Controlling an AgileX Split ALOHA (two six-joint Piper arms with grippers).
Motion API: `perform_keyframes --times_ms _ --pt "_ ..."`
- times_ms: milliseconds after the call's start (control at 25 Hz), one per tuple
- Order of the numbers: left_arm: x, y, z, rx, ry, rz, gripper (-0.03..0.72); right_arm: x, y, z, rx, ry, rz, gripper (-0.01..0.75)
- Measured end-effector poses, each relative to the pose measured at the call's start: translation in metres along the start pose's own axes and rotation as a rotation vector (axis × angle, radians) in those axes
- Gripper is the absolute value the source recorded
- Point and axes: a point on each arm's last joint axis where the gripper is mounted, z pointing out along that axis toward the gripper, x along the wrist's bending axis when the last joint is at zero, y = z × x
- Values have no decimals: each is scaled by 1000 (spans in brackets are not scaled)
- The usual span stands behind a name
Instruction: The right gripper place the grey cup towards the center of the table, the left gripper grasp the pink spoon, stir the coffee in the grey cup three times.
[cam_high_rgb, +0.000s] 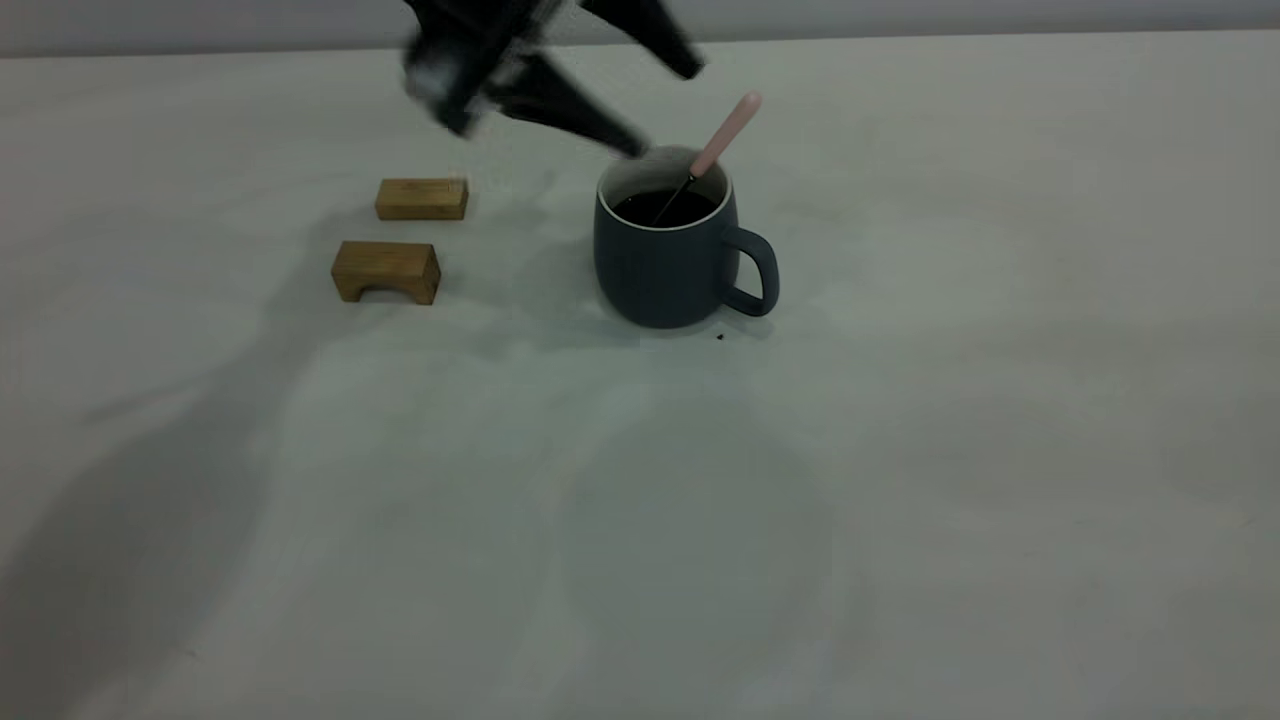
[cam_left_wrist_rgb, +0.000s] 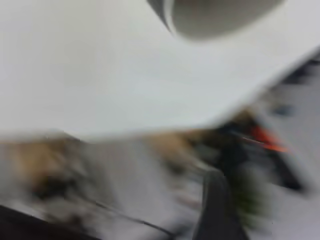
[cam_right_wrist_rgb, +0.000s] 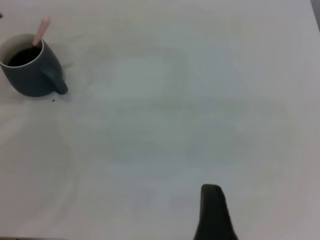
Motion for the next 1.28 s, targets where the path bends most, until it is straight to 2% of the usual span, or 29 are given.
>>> perform_keyframes --times_ms 120,240,360,520,600,680,760,880,1120,1280 --pt "3 -11 -27 -157 254 306 540 0 0 0 0 0 0 570" --pt "0 -25 -55 -288 491 527 519 0 0 0 0 0 0 570" --pt "-16 -56 -91 -428 656 700 500 0 0 0 0 0 0 570" --pt "-39 -119 -142 -640 790 874 475 0 0 0 0 0 0 570" --pt "-43 -161 -176 -761 797 920 466 0 0 0 0 0 0 570" --pt "-35 -188 -196 -822 801 933 459 0 0 0 0 0 0 570" --pt "-22 -216 -210 -856 792 941 456 0 0 0 0 0 0 570" --pt "10 -241 -211 -833 806 935 455 0 0 0 0 0 0 570" --pt "95 -273 -188 -727 864 886 455 0 0 0 0 0 0 570" --pt "157 -301 -173 -720 850 860 455 0 0 0 0 0 0 570"
